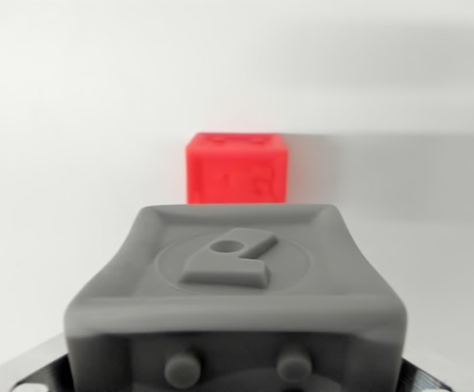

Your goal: Destack cube

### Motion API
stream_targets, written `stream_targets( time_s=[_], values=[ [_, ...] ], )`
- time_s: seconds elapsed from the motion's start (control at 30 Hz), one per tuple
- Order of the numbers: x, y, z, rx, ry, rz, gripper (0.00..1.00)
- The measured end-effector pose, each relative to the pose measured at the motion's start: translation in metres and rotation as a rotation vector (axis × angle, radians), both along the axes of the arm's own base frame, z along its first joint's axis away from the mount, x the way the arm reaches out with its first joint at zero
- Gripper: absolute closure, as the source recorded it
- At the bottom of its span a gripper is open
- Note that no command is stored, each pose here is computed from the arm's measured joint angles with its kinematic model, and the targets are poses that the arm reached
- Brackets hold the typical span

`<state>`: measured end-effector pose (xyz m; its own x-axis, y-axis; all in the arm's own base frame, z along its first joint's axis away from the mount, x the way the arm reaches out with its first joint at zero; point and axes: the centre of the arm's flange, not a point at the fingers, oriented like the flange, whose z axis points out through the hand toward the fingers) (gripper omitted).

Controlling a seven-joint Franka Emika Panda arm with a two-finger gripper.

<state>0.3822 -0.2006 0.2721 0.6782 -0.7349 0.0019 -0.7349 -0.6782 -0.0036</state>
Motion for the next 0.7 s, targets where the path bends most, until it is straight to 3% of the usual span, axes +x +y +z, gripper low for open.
stream_targets(
  time_s=[0.07, 0.17, 0.2, 0.3, 0.37, 0.7],
  values=[
    [0.0, 0.0, 0.007, -0.0001, -0.0006, 0.0, 1.0],
    [0.001, 0.0, 0.013, -0.0009, -0.0059, 0.005, 1.0],
    [0.001, 0.0, 0.012, -0.001, -0.0049, 0.011, 1.0],
    [0.004, 0.003, 0.006, -0.0002, 0.0067, 0.038, 1.0],
    [0.006, 0.006, 0.001, 0.0001, 0.0117, 0.059, 1.0],
    [0.018, 0.015, -0.01, -0.0011, 0.0087, 0.151, 1.0]
  ],
)
